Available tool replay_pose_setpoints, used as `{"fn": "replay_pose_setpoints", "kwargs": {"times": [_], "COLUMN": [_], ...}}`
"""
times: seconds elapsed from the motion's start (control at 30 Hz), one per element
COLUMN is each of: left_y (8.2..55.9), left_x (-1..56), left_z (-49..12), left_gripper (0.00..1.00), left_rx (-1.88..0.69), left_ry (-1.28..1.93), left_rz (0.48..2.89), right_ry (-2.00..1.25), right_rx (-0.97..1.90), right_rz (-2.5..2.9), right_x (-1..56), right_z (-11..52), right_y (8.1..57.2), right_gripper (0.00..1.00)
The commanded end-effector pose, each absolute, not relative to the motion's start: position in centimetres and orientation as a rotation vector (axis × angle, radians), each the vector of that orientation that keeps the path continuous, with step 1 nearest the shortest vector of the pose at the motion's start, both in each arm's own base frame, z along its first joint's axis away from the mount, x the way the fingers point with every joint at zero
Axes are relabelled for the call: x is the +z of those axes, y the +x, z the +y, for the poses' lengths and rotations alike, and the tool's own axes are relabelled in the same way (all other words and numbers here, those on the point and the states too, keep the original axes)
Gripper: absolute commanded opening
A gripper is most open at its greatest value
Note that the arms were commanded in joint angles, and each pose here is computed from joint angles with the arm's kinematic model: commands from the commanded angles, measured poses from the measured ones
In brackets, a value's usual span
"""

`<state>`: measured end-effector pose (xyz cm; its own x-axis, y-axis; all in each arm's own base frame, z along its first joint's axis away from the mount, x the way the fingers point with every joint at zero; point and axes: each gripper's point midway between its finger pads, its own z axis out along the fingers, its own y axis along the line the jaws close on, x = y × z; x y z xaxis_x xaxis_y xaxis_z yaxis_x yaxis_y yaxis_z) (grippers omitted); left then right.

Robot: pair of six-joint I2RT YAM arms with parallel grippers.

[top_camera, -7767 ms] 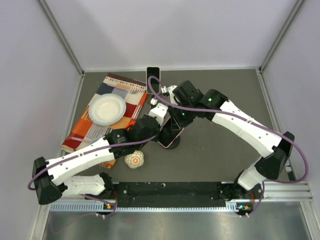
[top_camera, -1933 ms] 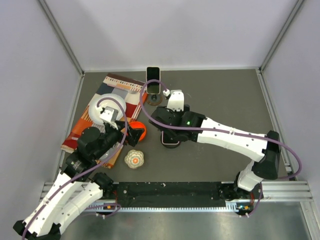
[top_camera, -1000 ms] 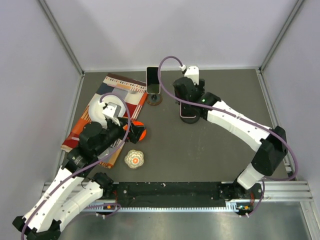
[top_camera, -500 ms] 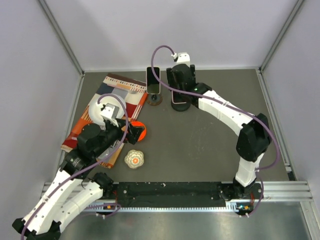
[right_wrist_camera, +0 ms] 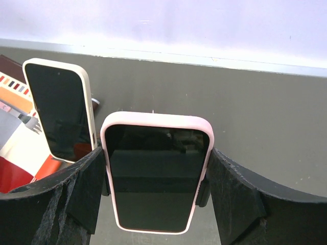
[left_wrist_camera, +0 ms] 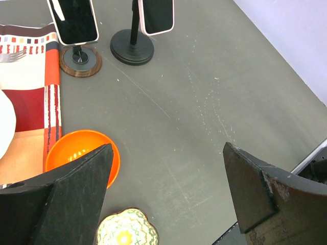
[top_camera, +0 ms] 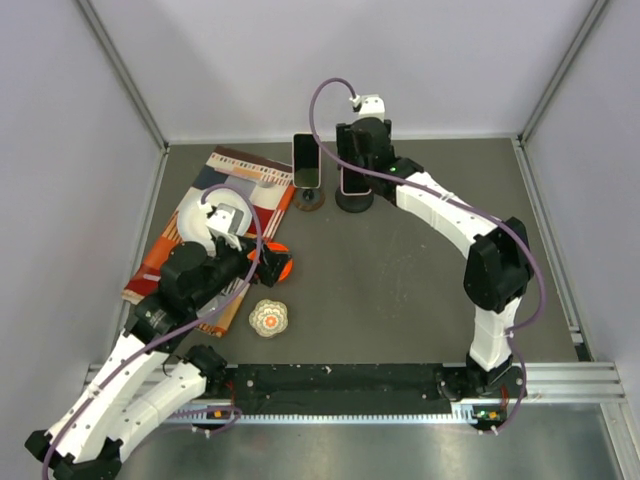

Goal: Place the phone on the phone stand

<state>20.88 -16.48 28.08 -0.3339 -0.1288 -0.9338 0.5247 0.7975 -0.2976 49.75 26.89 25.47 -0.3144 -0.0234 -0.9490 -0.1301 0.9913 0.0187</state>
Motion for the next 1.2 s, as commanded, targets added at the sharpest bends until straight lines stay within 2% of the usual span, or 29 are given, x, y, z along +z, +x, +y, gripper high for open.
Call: {"fn": "replay_pose_setpoints", "kwargs": {"times": [0.0, 0.1, 0.13, 0.17, 0.2, 0.27, 0.3, 0.37, 0.4, 0.73, 0.9, 1.03, 1.07, 1.1, 1.17], "left_y": [21.3, 21.5, 21.5, 21.4, 21.3, 21.2, 21.2, 21.2, 21.2, 21.3, 21.3, 21.6, 21.7, 21.7, 21.8], "left_x": [30.8, 30.6, 30.6, 30.6, 30.6, 30.6, 30.7, 30.8, 30.9, 31.8, 32.4, 32.5, 32.5, 32.8, 33.4], "left_z": [-17.0, -17.0, -17.0, -17.1, -17.1, -17.0, -17.0, -16.8, -16.7, -15.9, -15.6, -15.8, -15.8, -15.9, -16.0], "left_gripper": [0.93, 0.93, 0.93, 0.93, 0.93, 0.94, 0.94, 0.94, 0.94, 0.95, 0.95, 0.95, 0.95, 0.95, 0.95], "left_rx": [-0.715, -0.71, -0.709, -0.715, -0.717, -0.719, -0.716, -0.709, -0.705, -0.653, -0.642, -0.645, -0.644, -0.647, -0.653], "left_ry": [0.306, 0.308, 0.307, 0.31, 0.31, 0.309, 0.307, 0.307, 0.307, 0.301, 0.293, 0.29, 0.288, 0.286, 0.281], "left_rz": [1.712, 1.717, 1.719, 1.719, 1.72, 1.717, 1.714, 1.711, 1.707, 1.696, 1.686, 1.692, 1.692, 1.688, 1.678], "right_ry": [-0.01, -0.016, -0.018, -0.023, -0.028, -0.044, -0.046, -0.057, -0.05, -0.036, -0.04, -0.01, -0.042, -0.021, -0.019], "right_rx": [0.272, 0.264, 0.259, 0.253, 0.247, 0.235, 0.239, 0.242, 0.238, 0.195, 0.146, 0.067, 0.047, 0.085, 0.067], "right_rz": [1.705, 1.72, 1.725, 1.734, 1.74, 1.757, 1.756, 1.768, 1.766, 1.851, 1.836, 1.84, 1.874, 1.808, 1.802], "right_x": [32.4, 31.7, 31.6, 31.4, 31.2, 31.1, 31.5, 31.6, 32.0, 35.0, 36.2, 35.3, 33.2, 35.3, 34.9], "right_z": [27.9, 27.8, 27.6, 27.5, 27.4, 27.3, 27.1, 27.1, 26.8, 24.0, 20.0, 15.3, 14.5, 13.0, 11.0], "right_y": [51.6, 51.6, 51.6, 51.5, 51.5, 51.3, 51.1, 50.6, 50.5, 46.7, 40.2, 35.0, 33.8, 31.6, 29.5], "right_gripper": [0.0, 0.02, 0.09, 0.19, 0.38, 0.57, 0.72, 0.84, 0.97, 0.99, 0.99, 0.99, 0.99, 0.99, 0.99]}}
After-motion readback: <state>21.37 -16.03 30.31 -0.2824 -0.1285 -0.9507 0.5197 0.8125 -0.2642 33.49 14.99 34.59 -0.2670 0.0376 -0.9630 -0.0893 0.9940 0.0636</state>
